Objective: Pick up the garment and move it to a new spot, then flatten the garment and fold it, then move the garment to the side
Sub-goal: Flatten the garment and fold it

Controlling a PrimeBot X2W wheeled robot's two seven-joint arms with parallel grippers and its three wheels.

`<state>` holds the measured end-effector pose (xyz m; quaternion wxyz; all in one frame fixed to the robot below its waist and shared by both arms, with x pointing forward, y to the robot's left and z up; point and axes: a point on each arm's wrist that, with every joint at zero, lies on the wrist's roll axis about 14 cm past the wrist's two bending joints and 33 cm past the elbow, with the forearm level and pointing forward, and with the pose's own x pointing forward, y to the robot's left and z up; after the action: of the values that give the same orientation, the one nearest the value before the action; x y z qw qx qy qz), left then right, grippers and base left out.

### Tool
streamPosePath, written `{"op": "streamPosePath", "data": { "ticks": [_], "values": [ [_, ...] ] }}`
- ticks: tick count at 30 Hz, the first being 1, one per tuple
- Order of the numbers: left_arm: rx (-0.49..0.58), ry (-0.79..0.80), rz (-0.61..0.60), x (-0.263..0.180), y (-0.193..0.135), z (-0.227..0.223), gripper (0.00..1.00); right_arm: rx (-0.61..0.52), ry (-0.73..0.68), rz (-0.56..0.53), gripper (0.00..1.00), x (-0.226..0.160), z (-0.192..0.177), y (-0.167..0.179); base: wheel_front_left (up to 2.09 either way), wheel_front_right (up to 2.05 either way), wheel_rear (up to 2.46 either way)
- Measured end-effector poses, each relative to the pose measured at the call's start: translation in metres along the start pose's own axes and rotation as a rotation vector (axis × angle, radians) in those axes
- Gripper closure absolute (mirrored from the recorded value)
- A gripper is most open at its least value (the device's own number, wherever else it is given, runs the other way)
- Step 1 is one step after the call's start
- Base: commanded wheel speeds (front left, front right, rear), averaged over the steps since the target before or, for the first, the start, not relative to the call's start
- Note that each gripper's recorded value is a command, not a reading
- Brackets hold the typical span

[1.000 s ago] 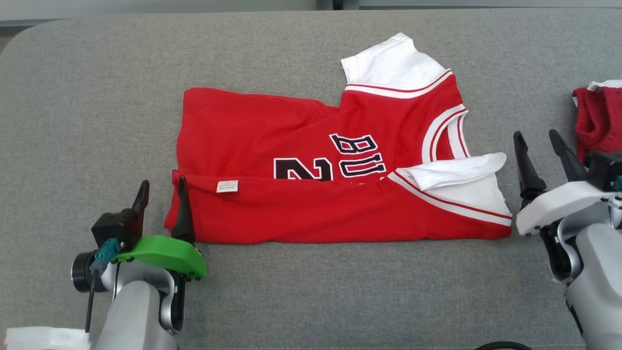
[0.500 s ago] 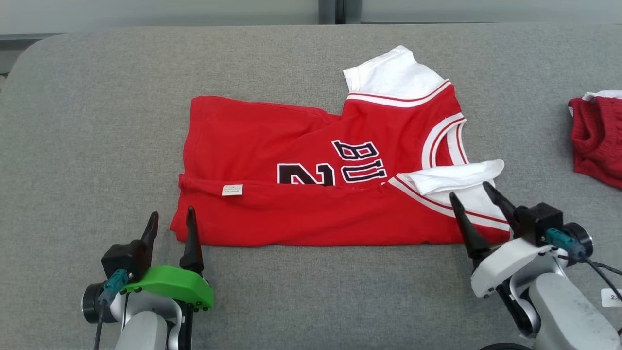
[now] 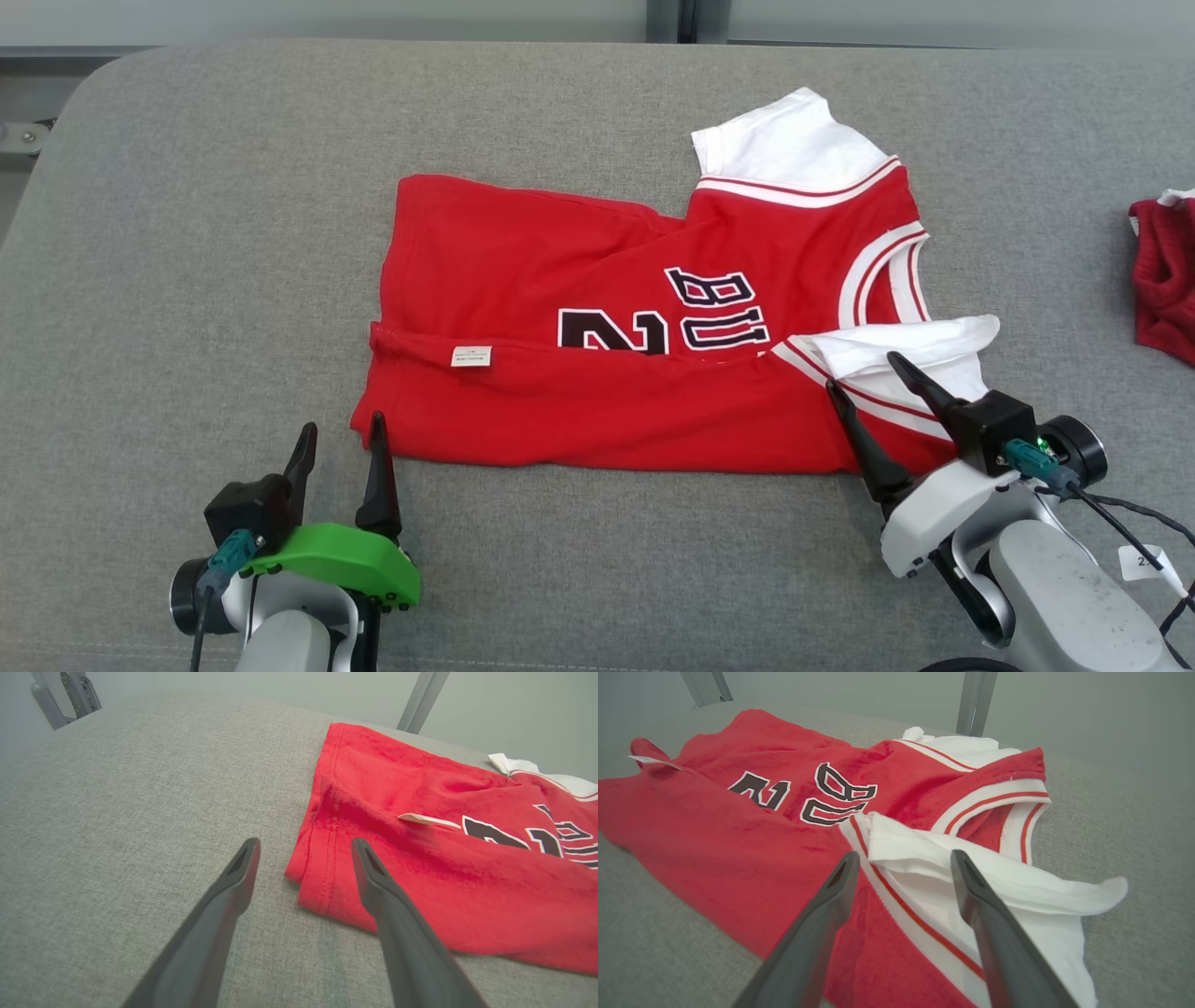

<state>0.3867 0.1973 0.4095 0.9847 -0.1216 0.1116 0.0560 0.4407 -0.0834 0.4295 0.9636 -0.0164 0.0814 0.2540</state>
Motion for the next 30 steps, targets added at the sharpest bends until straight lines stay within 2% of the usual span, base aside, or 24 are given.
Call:
{"op": "streamPosePath", "data": {
  "ticks": [1,2,3,4,5,8,10,11,12,23,24,25,30],
  "values": [
    [-0.003,0.001,0.002,0.0,0.0,-0.001,0.0,-0.002,0.0,0.001,0.04,0.001,0.0,0.0,0.0,0.0,0.0],
    [-0.004,0.003,0.003,0.0,0.001,-0.001,0.0,-0.007,0.001,0.002,0.15,0.001,0.0,0.0,0.0,0.0,0.0],
    [-0.004,0.007,0.003,0.0,0.001,-0.002,0.0,-0.014,0.002,0.003,0.2,0.002,-0.001,0.0,0.0,0.0,0.0],
    [-0.004,0.007,0.003,0.0,0.001,-0.002,0.0,-0.014,0.002,0.003,0.3,0.002,-0.001,0.0,0.0,0.0,0.0],
    [-0.005,0.008,0.003,0.0,0.0,-0.003,0.0,-0.015,0.003,0.004,0.52,0.002,-0.001,0.0,0.0,0.0,0.0],
    [-0.01,0.013,0.004,0.001,0.0,-0.004,0.0,-0.02,0.007,0.006,0.65,0.004,-0.002,0.0,0.0,0.0,0.0],
    [-0.012,0.017,0.004,0.001,0.0,-0.006,0.0,-0.02,0.008,0.008,0.82,0.006,-0.003,0.0,0.0,0.0,0.0],
    [-0.014,0.019,0.005,0.002,0.0,-0.006,0.0,-0.021,0.008,0.01,0.95,0.007,-0.003,0.0,0.0,0.0,0.0],
    [-0.016,0.02,0.005,0.002,0.0,-0.007,0.0,-0.023,0.008,0.011,1.0,0.009,-0.003,0.0,0.0,0.0,0.0],
    [-0.012,0.02,0.0,0.007,-0.001,-0.007,0.0,-0.062,-0.015,0.012,0.99,0.03,0.009,-0.01,0.0,0.0,0.0],
    [-0.011,0.024,-0.003,0.007,-0.002,-0.008,0.0,-0.074,-0.02,0.013,0.68,0.033,0.012,-0.011,0.0,0.0,0.0],
    [-0.009,0.027,-0.007,0.008,-0.003,-0.009,0.0,-0.083,-0.024,0.008,0.0,0.037,0.015,-0.014,0.0,0.0,0.0],
    [-0.004,0.023,-0.018,0.011,-0.007,-0.007,0.0,-0.081,-0.109,-0.028,0.0,0.053,0.045,-0.021,0.0,0.0,0.0]
  ]
}}
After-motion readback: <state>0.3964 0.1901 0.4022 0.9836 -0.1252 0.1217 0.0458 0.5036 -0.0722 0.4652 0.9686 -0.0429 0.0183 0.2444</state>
